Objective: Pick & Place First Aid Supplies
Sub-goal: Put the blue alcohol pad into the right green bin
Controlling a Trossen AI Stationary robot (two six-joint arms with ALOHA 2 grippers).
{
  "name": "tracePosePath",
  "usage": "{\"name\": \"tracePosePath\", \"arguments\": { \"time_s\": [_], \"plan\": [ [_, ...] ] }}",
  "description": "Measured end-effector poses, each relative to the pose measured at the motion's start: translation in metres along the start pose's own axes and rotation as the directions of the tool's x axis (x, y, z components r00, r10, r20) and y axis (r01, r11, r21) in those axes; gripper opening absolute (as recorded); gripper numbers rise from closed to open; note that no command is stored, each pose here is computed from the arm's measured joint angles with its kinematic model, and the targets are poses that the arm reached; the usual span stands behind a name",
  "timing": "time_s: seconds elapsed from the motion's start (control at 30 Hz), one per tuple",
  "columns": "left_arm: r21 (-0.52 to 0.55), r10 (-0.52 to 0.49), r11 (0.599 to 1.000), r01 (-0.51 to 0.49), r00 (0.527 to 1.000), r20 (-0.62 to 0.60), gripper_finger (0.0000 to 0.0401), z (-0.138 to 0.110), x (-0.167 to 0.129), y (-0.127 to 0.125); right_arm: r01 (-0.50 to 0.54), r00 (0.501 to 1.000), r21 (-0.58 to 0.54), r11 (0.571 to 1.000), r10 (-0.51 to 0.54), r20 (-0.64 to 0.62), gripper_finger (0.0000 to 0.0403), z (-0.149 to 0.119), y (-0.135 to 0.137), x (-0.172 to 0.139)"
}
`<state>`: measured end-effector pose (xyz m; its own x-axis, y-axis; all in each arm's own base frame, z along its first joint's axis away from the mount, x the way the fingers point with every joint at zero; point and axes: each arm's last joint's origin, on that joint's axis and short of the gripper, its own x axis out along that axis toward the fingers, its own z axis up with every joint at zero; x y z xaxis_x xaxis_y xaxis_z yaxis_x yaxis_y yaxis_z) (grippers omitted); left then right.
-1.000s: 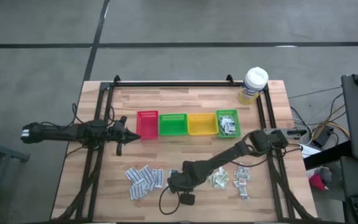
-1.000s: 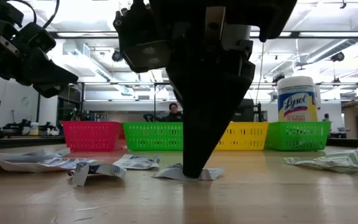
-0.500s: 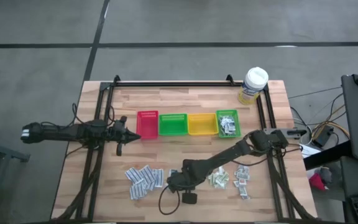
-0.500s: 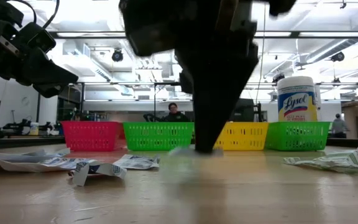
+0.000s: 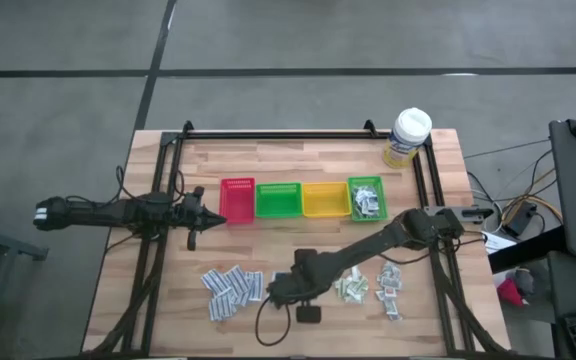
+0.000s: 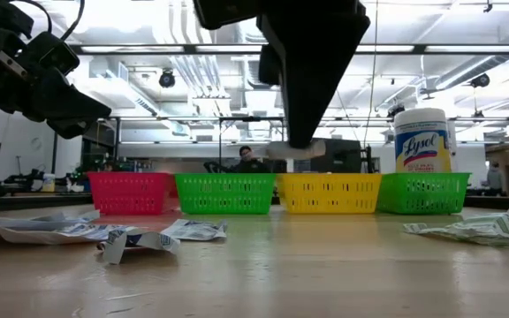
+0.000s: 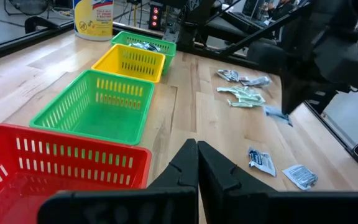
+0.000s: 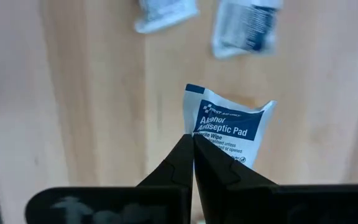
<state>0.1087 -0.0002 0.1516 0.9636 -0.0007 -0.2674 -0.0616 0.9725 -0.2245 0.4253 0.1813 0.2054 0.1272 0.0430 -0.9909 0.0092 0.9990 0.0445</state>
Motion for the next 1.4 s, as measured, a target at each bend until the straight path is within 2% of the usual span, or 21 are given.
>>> {"name": "tracePosePath", "arguments": {
  "time_s": [0.37, 0.67, 0.8, 1.17, 1.4],
  "plan": [
    [0.0, 0.0, 1.0, 0.0, 1.0, 0.0, 0.0, 0.0, 0.0, 0.0, 0.205, 0.977, 0.092, 0.974, -0.199, -0.07, 0.0008, -0.01, -0.01, -0.014],
    [0.0, 0.0, 1.0, 0.0, 1.0, 0.0, 0.0, 0.0, 0.0, 0.0, 0.341, 0.937, 0.21, 0.916, -0.314, -0.151, 0.0008, -0.021, -0.016, -0.014],
    [0.0, 0.0, 1.0, 0.0, 1.0, 0.0, 0.0, 0.0, 0.0, 0.0, 0.374, 0.925, 0.271, 0.887, -0.334, -0.182, 0.0008, -0.024, -0.018, -0.014],
    [0.0, 0.0, 1.0, 0.0, 1.0, 0.0, 0.0, 0.0, 0.0, 0.0, 0.4, 0.915, 0.525, 0.751, -0.353, -0.193, 0.0008, -0.025, -0.02, -0.014],
    [0.0, 0.0, 1.0, 0.0, 1.0, 0.0, 0.0, 0.0, 0.0, 0.0, 0.409, 0.91, 0.577, 0.707, -0.359, -0.206, 0.0008, -0.027, -0.021, -0.011]
  ]
}}
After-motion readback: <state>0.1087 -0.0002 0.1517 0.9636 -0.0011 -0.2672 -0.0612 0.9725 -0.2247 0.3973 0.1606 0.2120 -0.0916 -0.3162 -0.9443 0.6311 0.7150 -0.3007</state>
